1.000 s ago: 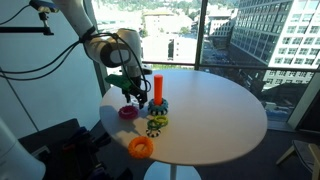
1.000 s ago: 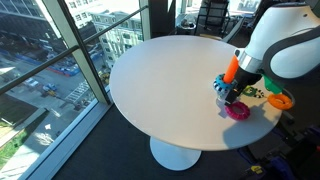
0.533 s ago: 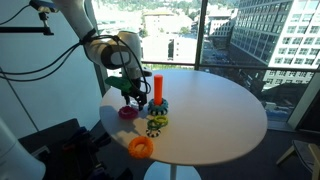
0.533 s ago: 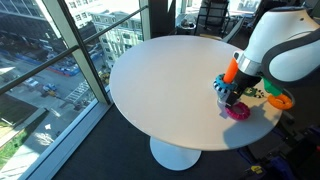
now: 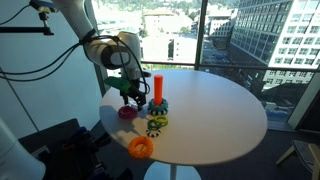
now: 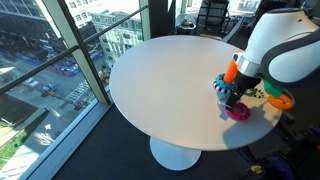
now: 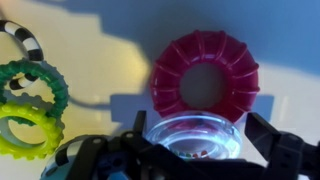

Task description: Remove the circular object from the orange object

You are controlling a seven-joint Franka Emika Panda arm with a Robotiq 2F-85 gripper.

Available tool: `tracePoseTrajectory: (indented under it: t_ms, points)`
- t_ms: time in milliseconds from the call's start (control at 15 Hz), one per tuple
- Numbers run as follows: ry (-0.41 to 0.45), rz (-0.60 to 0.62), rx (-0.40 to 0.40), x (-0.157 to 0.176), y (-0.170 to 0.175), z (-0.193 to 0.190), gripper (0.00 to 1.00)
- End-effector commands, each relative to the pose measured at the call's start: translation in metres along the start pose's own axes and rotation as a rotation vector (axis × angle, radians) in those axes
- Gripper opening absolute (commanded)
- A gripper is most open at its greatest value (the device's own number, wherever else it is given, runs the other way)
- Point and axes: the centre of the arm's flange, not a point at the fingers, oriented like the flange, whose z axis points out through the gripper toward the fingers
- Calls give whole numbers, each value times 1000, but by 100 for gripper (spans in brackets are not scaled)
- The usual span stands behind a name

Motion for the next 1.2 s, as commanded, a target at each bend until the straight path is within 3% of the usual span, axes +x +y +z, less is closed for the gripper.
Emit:
tracePoseTrajectory:
  t_ms: [0,333,733,1133]
  points:
    - [-24,-3,14,-1,-1,-20,100]
    - [-41,28,-16,-2,2,-53,100]
    - [19,132,-55,1,18,-103,100]
    - [23,152,-28,-7,31,-157,100]
